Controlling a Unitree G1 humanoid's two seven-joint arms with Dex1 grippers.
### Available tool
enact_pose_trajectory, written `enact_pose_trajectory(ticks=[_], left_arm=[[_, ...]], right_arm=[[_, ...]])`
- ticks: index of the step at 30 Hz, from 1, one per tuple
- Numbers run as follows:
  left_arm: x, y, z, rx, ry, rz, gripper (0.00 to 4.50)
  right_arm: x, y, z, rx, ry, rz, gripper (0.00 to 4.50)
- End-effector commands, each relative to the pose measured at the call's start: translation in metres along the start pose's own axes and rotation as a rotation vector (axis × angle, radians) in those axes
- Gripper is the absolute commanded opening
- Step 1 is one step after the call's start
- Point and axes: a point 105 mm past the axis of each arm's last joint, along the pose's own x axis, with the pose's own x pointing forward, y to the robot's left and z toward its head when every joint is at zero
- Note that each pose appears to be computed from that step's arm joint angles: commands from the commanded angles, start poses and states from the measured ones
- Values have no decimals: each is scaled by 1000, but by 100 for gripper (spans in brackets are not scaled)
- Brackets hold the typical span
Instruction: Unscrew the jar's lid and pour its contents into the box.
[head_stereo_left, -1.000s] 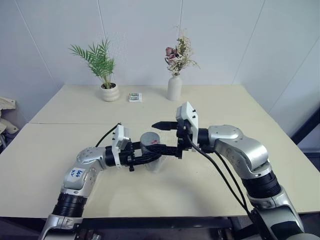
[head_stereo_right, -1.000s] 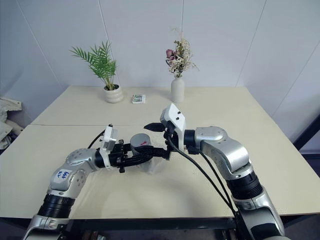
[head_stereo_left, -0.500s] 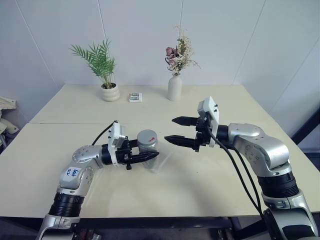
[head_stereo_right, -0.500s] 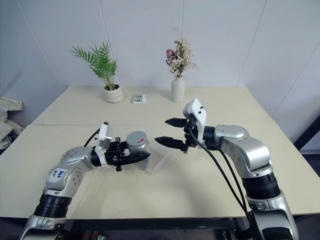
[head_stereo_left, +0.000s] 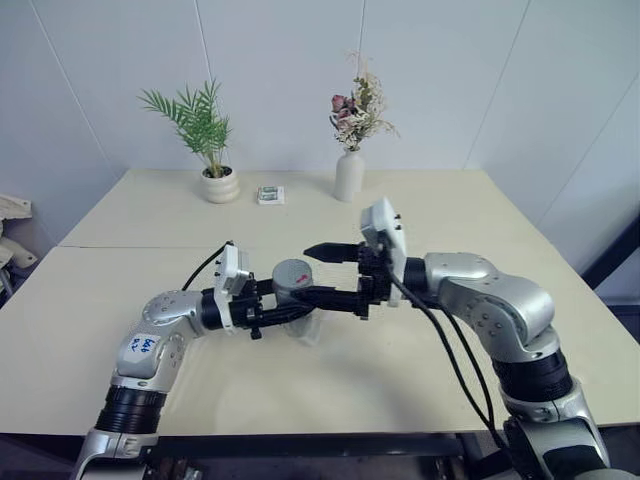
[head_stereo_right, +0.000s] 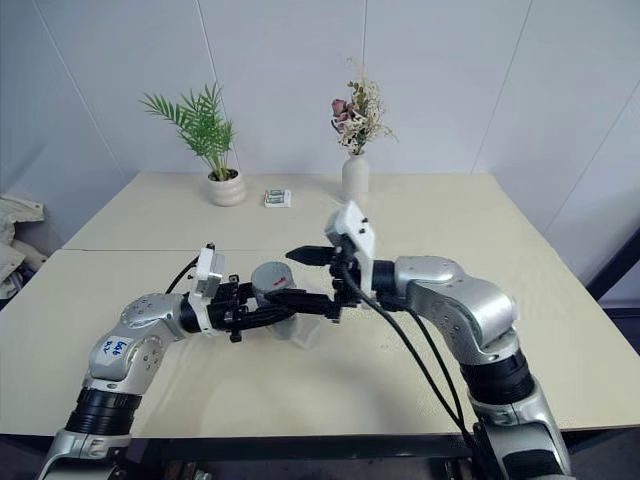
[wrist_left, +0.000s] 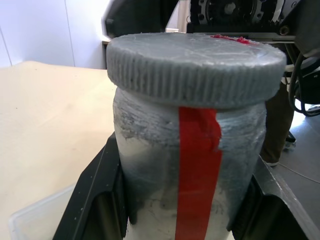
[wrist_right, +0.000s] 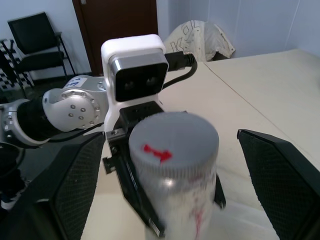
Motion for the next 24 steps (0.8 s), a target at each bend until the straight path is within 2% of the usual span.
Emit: enact_pose_trajectory(ticks=[1,12,19,24], left_arm=[[3,-1,10,28,-19,-19,201],[1,-4,9,16,-16,-15,201],[-6,-1,9,15,-23,34,201],[-6,-4,9,13,-24,27,201]], right_arm=[[7,-1,8,-46,-13,-13,446],[9,-14,10,-52,-25,-58,446],[-15,-30,4,-51,-5,-131,446],[-44,-47,-5,-23,28,-222,446]])
